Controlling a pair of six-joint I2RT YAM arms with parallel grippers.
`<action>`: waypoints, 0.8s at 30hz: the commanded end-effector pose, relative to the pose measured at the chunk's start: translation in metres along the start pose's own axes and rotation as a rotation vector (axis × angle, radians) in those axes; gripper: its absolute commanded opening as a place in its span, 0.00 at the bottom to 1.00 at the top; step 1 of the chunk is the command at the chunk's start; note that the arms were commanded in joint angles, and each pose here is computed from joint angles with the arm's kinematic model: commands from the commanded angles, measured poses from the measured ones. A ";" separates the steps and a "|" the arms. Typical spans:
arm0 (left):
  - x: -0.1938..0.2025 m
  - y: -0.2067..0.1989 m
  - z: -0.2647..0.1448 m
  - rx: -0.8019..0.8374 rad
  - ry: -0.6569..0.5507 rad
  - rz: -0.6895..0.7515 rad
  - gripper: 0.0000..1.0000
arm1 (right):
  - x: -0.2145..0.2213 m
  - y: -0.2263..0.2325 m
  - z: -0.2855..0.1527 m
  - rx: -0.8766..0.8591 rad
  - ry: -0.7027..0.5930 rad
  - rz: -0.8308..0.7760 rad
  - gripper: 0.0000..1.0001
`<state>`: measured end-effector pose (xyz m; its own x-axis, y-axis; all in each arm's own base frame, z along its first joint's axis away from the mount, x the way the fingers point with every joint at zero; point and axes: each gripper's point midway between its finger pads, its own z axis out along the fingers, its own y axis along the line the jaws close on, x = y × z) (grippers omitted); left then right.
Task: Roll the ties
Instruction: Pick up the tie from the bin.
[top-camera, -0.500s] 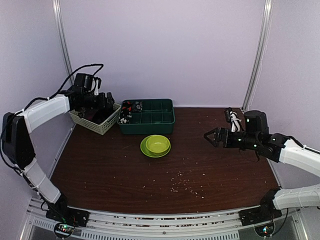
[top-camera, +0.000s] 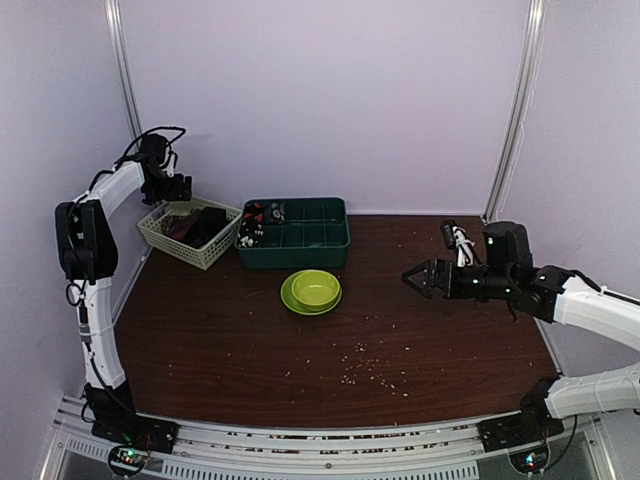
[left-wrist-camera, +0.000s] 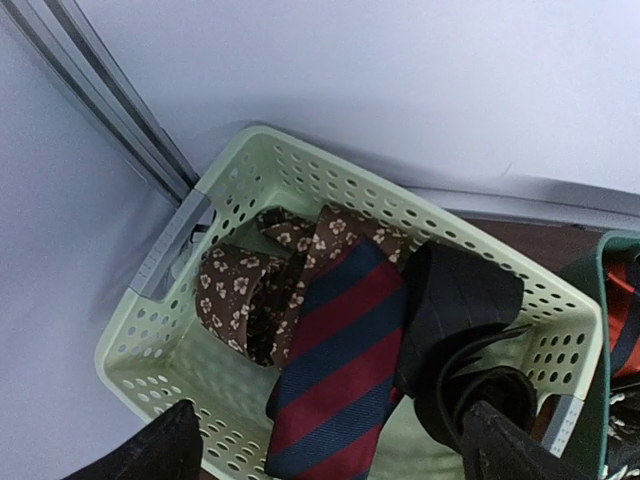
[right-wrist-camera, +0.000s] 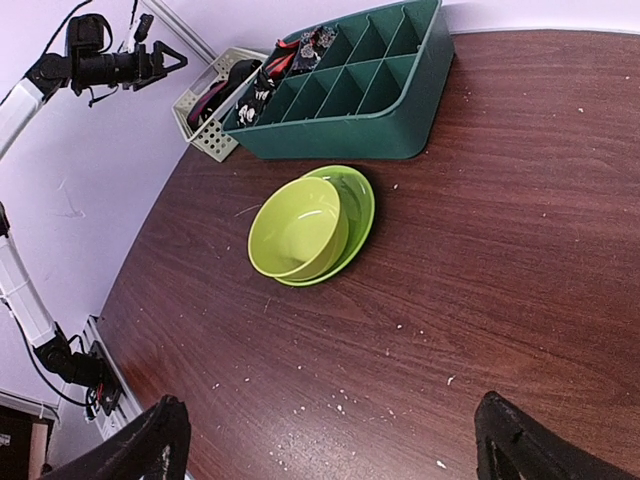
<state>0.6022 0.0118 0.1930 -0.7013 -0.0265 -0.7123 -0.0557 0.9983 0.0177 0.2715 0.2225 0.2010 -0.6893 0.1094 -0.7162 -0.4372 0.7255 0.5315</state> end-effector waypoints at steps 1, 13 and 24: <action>0.010 0.007 0.015 0.037 0.051 0.032 0.92 | -0.011 0.008 0.000 -0.032 -0.024 -0.028 1.00; 0.031 -0.001 0.073 0.109 0.087 0.072 0.87 | -0.009 0.001 0.011 -0.032 0.013 -0.018 1.00; 0.041 0.006 0.101 0.077 0.127 0.136 0.78 | -0.013 -0.007 0.017 -0.028 0.020 0.004 1.00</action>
<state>0.6447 0.0159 0.1022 -0.7731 0.0697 -0.6305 0.0736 0.9971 0.0199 0.2838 0.2234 0.1786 -0.7359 0.0824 -0.6721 -0.4158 0.7284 0.5446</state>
